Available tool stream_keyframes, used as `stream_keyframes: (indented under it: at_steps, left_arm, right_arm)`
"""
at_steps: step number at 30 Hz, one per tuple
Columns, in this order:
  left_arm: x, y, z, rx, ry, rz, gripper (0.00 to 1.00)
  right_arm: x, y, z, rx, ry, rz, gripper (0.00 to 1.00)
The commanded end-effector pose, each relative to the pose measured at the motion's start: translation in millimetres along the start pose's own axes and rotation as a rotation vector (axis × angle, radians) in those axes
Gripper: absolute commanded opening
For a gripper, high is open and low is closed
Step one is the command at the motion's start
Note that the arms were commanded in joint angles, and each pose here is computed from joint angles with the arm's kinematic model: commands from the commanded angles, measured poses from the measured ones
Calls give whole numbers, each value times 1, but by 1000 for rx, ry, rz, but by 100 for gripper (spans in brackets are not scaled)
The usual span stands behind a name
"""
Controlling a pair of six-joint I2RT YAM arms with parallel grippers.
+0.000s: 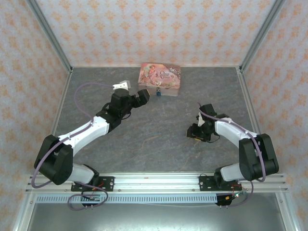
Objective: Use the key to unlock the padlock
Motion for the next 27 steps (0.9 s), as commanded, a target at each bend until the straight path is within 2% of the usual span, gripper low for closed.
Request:
stream_keyframes:
  at_steps: [1,7,19,27]
  left_arm:
    - [-2,-4,-4,-11,4,-32,100]
    - [-3,-2,-2,-9,-9,-25,100]
    - [-4,-3,0,2,-40,-23,100]
    - [-5,-2,2,3,-53,-22,100]
  right_arm:
    - [-1,-6,7,-10,3,6,45]
    - [6,-11,10,-14,14,15,39]
    - [19,-16,12,-20,25,48,34]
    - [34,-8,21,-81,103,97,30]
Point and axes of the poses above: each hand's point on the last joint's axis, 136 mm out from that joint toward the fingers, its own x axis out along the fingers, its own z axis along the line the jaws close on, y = z × x, the point moved 9 cm from there along -x, back along the fingers, and after that the axes turned 1 degree about -x, right-handed, at the moved point
